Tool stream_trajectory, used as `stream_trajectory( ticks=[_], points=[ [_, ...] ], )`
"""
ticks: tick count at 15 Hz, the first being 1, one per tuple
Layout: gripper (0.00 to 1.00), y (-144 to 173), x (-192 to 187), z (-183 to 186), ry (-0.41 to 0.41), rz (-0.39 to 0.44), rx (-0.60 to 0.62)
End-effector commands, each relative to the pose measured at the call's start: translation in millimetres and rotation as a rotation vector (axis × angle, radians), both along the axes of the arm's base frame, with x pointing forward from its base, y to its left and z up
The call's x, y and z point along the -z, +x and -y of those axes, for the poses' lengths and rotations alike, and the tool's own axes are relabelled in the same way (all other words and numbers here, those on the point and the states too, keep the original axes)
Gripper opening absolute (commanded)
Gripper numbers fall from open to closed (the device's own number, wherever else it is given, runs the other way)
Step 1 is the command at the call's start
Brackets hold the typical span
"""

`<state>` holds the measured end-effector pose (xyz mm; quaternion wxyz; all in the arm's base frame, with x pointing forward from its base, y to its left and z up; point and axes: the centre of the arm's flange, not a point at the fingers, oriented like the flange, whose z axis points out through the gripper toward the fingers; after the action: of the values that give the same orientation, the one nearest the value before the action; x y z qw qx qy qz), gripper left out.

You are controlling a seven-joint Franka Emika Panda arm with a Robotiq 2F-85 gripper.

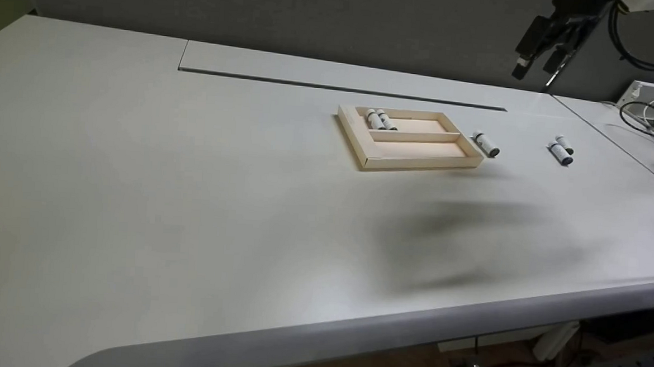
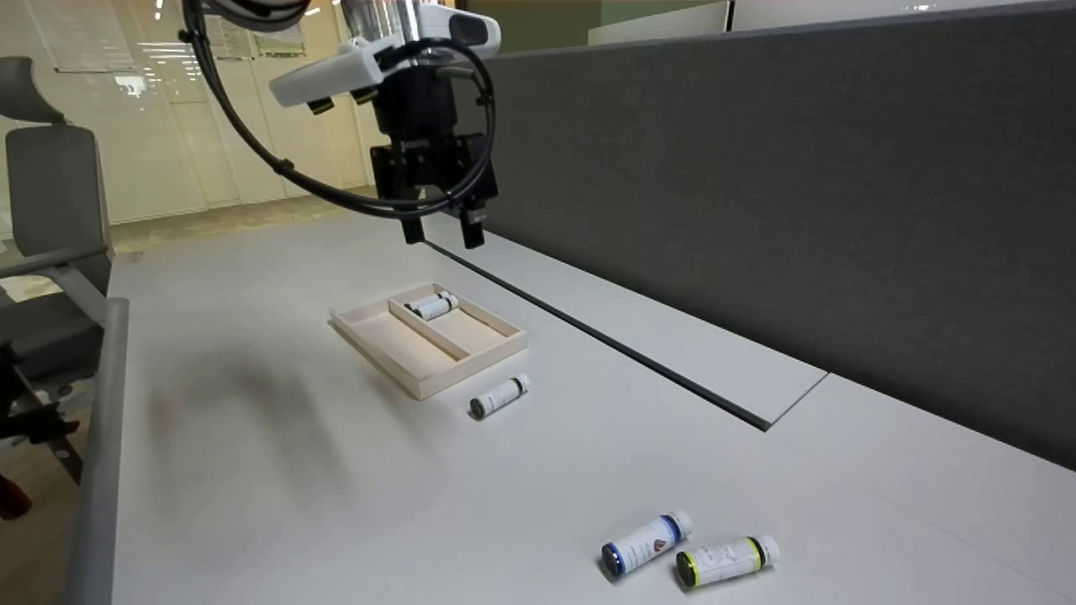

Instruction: Take the bottle that is near the box and put it in the top compartment of the box

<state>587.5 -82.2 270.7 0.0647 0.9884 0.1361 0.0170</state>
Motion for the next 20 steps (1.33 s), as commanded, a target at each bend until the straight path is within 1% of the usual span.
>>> stream_trajectory(
  ticks=[1,2,4,6,9,14,20],
  points=[
    [1.00,23,5,13,0.022,0.029,0.050],
    [1.00,33,8,22,0.040,0.056,0.085],
    [1.00,51,15,35,0.068,0.084,0.136],
    [1.00,65,31,46,0.081,0.078,0.163],
    [1.00,78,62,51,0.092,0.050,0.182],
    [1.00,84,114,46,0.109,0.013,0.186],
    [1.00,77,148,43,0.123,-0.024,0.211]
  ],
)
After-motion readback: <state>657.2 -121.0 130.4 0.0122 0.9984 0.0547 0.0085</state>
